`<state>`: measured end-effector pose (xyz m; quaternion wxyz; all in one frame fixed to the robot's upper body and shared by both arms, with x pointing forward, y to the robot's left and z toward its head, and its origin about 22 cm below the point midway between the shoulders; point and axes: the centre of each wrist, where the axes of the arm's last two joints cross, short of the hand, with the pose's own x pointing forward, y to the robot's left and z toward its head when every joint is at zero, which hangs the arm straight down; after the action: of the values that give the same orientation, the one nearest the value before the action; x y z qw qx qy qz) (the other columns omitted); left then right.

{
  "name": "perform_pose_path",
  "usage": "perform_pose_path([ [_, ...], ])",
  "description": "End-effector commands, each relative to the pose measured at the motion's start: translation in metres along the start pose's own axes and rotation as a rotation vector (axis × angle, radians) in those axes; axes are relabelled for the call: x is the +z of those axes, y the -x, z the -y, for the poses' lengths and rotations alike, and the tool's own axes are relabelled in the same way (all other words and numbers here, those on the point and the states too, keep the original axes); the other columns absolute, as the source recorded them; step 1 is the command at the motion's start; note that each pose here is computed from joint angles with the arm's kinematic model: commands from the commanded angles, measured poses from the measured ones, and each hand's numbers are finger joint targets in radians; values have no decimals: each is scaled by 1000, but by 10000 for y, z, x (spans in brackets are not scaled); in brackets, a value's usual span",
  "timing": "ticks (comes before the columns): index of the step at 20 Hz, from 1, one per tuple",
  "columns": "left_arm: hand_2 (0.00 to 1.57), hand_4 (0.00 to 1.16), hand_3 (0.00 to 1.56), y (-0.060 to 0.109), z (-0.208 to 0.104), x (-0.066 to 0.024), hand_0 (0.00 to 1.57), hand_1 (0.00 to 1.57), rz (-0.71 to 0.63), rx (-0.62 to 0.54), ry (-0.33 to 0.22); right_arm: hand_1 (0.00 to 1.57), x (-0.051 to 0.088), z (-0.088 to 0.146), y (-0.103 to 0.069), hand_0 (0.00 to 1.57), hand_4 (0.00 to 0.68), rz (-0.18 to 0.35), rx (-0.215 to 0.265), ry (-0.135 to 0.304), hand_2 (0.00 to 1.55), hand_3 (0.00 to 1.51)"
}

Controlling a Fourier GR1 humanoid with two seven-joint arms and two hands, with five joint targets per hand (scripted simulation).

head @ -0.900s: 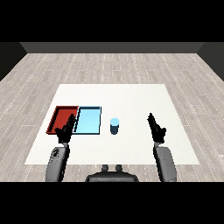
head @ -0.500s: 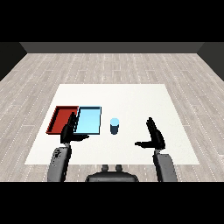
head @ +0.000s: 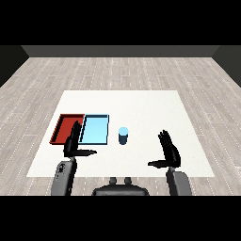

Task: Pick the blue can and put it in the blue box

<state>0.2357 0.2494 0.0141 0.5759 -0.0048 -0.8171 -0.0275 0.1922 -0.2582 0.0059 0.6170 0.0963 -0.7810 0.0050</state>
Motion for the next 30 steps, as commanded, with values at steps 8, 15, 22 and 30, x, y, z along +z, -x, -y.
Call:
perform_pose_path([
  [8, 0, 0, 0, -56, -163, -99, 0, 0, 43, 30, -35, 0, -249, -202, 179, 0, 0, -52, -78, 2, 0, 0],
  [15, 0, 0, 0, -166, -64, -65, 0, 0, 34, 31, -41, 0, -530, -319, 190, 0, 0, -83, -118, 37, 0, 0],
  [22, 0, 0, 0, -164, -69, 57, 0, 0, 39, 39, -46, 0, -743, -290, 420, 0, 0, -107, -154, 55, 0, 0],
  [30, 0, 0, 0, -157, 41, 77, 0, 0, 35, 16, -37, 0, -824, -684, 788, 0, 0, -147, -126, 46, 0, 0],
])
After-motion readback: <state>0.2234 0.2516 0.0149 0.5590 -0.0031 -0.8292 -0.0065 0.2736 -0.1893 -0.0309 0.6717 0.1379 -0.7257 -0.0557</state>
